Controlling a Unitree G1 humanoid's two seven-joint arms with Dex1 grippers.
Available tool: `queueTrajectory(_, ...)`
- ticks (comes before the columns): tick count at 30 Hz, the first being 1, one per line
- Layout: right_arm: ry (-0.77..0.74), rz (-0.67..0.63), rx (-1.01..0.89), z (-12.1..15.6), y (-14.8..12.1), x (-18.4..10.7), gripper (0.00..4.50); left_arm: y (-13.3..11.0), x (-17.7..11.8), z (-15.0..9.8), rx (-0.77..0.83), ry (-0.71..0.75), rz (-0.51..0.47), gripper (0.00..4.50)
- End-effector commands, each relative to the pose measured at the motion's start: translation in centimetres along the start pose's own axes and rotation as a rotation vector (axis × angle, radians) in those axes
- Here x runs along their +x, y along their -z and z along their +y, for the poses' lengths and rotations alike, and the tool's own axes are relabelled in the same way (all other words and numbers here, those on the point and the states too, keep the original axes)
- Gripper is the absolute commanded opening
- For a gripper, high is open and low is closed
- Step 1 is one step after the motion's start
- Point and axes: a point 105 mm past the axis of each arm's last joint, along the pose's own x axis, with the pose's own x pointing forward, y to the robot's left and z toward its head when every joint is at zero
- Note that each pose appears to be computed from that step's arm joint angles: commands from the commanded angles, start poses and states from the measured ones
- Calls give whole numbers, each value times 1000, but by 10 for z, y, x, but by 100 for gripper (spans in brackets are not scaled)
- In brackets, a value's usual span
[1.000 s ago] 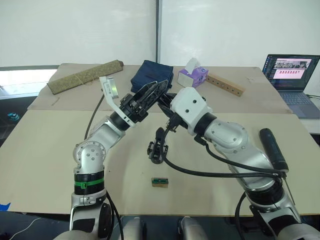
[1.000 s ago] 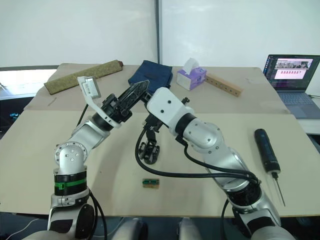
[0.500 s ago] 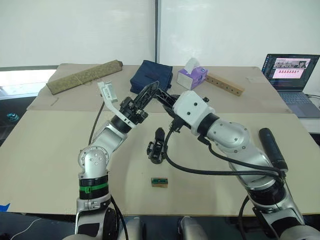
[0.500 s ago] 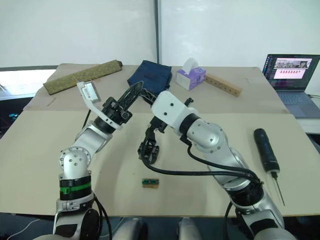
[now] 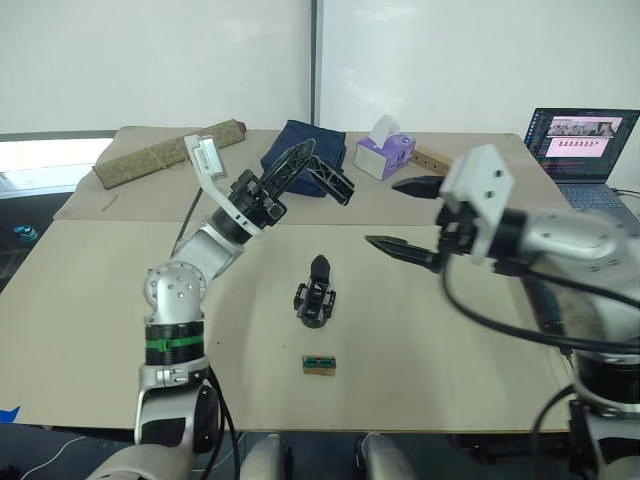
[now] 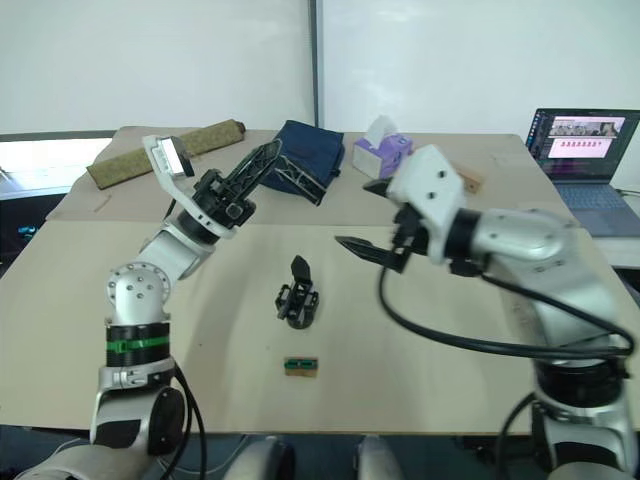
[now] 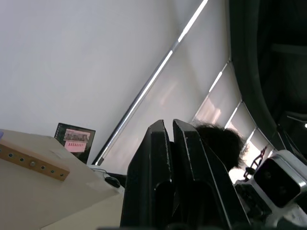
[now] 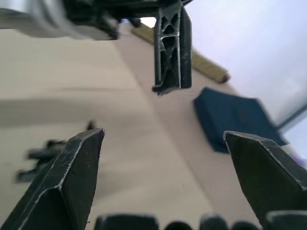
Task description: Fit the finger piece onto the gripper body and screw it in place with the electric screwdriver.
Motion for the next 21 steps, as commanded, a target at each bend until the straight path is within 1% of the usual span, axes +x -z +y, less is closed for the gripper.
queueTrajectory(1,-125,11,178,6,-2,-13,448,8,5,-24,-3,209,180,0)
queueTrajectory(3,-212,103,335,18,10,-15,448,15,2,-30,-12,277,283,0)
queueTrajectory(5,-278,106,464,27,11,-7,448,24,0,-40,-45,365,385,0)
queueTrajectory(6,-291,104,496,29,10,-3,448,27,-1,-43,-53,388,415,0)
queueTrajectory(7,-307,113,509,33,9,2,448,33,-4,-46,-55,421,472,0)
queueTrajectory(8,-314,124,514,35,9,5,448,38,-6,-48,-53,441,509,0)
queueTrajectory(10,-356,122,551,41,5,10,448,44,-8,-50,-40,472,554,0)
queueTrajectory(14,-438,114,577,57,-3,15,448,52,-7,-51,-34,498,577,0)
queueTrajectory(17,-452,130,590,65,-1,17,448,59,-7,-51,-22,501,601,0)
queueTrajectory(21,-447,130,604,69,0,20,448,64,-6,-51,-32,498,606,0)
